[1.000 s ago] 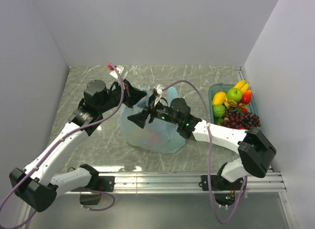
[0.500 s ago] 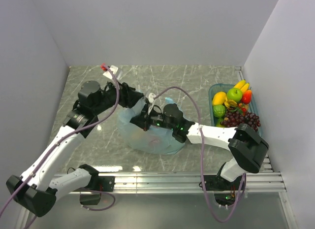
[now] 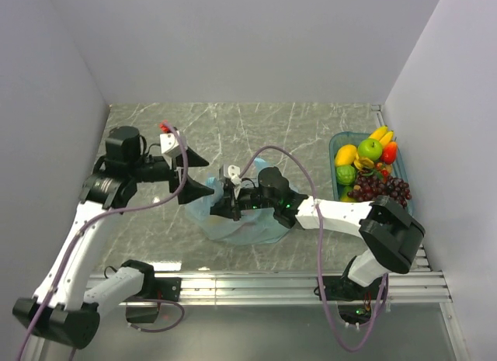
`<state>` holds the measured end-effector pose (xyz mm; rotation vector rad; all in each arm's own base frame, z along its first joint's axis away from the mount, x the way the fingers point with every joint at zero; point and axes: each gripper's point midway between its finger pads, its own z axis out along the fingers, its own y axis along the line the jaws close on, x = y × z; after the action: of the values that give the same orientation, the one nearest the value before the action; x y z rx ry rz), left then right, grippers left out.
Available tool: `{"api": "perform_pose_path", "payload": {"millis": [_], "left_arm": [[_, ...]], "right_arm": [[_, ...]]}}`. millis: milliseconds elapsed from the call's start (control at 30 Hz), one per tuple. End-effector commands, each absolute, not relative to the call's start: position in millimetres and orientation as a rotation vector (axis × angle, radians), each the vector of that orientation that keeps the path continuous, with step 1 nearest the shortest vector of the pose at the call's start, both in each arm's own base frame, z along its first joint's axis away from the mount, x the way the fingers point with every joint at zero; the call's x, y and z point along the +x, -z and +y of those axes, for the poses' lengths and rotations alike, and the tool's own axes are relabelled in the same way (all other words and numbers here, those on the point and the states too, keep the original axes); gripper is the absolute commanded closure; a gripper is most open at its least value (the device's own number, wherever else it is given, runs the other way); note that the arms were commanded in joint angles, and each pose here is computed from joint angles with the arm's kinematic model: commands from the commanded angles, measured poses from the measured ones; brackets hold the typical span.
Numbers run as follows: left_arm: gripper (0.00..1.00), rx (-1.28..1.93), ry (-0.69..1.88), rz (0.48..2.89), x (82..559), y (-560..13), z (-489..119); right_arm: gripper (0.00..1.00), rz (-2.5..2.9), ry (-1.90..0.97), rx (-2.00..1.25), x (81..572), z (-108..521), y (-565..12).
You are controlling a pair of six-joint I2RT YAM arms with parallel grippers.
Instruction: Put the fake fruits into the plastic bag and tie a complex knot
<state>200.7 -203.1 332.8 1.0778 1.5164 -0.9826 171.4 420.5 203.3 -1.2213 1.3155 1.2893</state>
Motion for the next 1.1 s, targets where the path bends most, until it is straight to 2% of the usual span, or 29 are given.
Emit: {"api": "perform_pose_path", "payload": {"millis": [0,100,200,233,300,333,400,433,500,533,600,633,767,800,833,867,1067], "left_arm": [[0.07,1.21,1.15,1.451,180.5,-322.2,-206.9],[0.09,1.257,1.195,1.388,179.7,-315.3,-210.9],[0.25,1.24,1.216,1.36,188.3,-316.2,-215.2],[0.38,1.231,1.238,1.37,189.2,-311.3,-216.1],[0.53,1.222,1.256,1.369,191.7,-308.6,-217.6],[0.71,1.217,1.263,1.378,192.8,-306.4,-217.9],[0.89,1.203,1.255,1.406,197.0,-301.6,-217.8],[0.99,1.191,1.244,1.434,200.4,-297.1,-217.2],[0.99,1.073,1.193,1.551,216.9,-287.4,-215.0],[0.99,1.033,1.145,1.541,225.9,-292.7,-213.9],[0.99,0.876,1.09,1.63,239.5,-286.1,-207.9],[0.99,0.855,1.058,1.601,245.0,-290.9,-206.9],[0.99,0.667,1.026,1.62,258.7,-295.4,-200.5],[0.99,0.64,1.025,1.627,261.8,-296.3,-199.9],[0.99,0.59,0.985,1.638,270.9,-298.1,-195.6],[0.99,0.545,0.987,1.645,274.7,-302.3,-194.3],[1.0,0.314,0.761,1.666,320.0,-319.1,-164.4]], "right_arm": [[1.0,1.222,-1.309,-1.296,164.6,421.8,-209.5],[1.0,1.23,-1.322,-1.306,167.0,422.1,-207.3],[1.0,1.24,-1.328,-1.316,168.4,423.8,-203.4],[1.0,1.253,-1.33,-1.314,170.4,424.4,-200.2],[1.0,1.27,-1.331,-1.3,175.7,425.8,-199.5],[1.0,1.316,-1.35,-1.274,180.2,424.5,-195.4],[0.98,1.337,-1.338,-1.253,187.8,424.1,-194.3],[0.86,1.355,-1.329,-1.24,190.8,423.9,-193.3],[0.68,1.409,-1.305,-1.206,197.9,421.3,-189.8],[0.52,1.44,-1.273,-1.151,205.2,420.2,-192.8],[0.43,1.473,-1.225,-1.09,212.4,415.5,-192.7],[0.39,1.484,-1.177,-1.032,221.8,412.1,-200.4],[0.42,1.475,-1.125,-0.998,228.8,418.6,-214.0],[0.48,1.49,-1.123,-1.003,228.3,421.1,-209.9],[0.58,1.526,-1.122,-1.009,229.0,423.1,-198.9],[0.62,1.544,-1.133,-1.028,226.2,422.9,-190.4],[0.74,1.608,-1.114,-1.094,212.3,410.1,-145.0]]}}
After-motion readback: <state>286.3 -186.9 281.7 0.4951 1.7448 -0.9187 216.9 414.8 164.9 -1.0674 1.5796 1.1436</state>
